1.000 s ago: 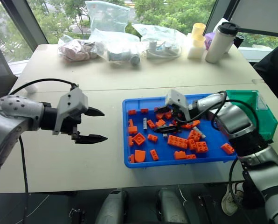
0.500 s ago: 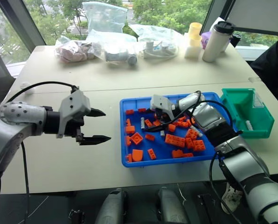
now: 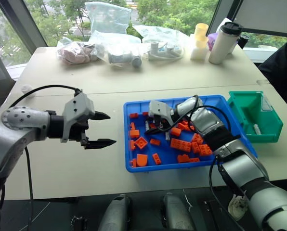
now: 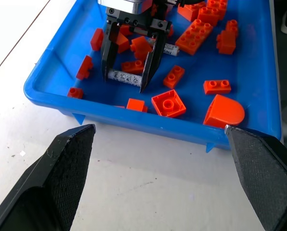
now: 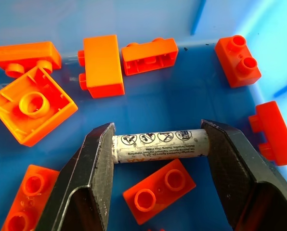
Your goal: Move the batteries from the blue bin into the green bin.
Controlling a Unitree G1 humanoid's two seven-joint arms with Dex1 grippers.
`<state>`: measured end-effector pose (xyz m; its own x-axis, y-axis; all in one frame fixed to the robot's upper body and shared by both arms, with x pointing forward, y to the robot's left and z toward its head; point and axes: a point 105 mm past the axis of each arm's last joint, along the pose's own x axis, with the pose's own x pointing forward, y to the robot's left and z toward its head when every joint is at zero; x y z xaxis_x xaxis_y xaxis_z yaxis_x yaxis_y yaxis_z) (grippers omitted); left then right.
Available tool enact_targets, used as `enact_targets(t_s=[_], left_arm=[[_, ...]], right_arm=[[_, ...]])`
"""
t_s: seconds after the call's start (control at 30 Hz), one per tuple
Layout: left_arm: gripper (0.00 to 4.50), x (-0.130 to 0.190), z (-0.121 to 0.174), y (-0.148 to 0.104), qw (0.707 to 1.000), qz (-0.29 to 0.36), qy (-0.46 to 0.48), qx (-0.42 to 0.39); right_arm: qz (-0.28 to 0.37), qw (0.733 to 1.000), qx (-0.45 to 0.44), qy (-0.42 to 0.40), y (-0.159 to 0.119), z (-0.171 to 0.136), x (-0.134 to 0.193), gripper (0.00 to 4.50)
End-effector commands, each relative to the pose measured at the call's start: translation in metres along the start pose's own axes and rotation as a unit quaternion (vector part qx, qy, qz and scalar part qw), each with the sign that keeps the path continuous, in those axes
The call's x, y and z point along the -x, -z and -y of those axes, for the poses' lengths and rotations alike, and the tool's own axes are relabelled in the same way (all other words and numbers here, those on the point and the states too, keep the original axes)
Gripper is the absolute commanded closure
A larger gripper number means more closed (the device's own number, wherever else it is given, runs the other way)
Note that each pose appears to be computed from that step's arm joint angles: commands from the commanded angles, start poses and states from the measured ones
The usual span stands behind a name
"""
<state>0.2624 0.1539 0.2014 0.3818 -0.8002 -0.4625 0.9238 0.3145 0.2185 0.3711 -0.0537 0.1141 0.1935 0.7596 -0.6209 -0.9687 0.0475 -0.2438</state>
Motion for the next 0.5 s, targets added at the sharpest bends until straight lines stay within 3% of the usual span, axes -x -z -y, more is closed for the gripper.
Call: enact_targets(t_s=[0.03, 0.2, 0.3, 0.4, 0.5], left_arm=[[0.0, 0.003, -0.002, -0.008, 1.0, 0.008, -0.01, -0.021], [0.0, -0.002, -0.002, -0.012, 0.999, 0.028, -0.005, -0.022], [0.0, -0.007, -0.015, -0.029, 0.995, 0.095, -0.026, -0.016], [0.0, -0.018, -0.025, -0.044, 0.988, 0.145, -0.038, -0.023], [0.0, -0.034, -0.023, -0.058, 0.984, 0.177, -0.011, -0.03]], right_arm=[[0.006, 1.0, 0.016, 0.004, -0.009, 0.004, 0.005, 2.29], [0.087, 0.993, 0.0, 0.079, -0.046, 0.027, 0.043, 2.29], [0.143, 0.974, -0.039, 0.17, -0.06, 0.045, 0.094, 2.29], [0.185, 0.937, -0.094, 0.282, -0.054, 0.055, 0.156, 2.29], [0.17, 0.885, -0.144, 0.41, -0.023, 0.056, 0.217, 2.29]])
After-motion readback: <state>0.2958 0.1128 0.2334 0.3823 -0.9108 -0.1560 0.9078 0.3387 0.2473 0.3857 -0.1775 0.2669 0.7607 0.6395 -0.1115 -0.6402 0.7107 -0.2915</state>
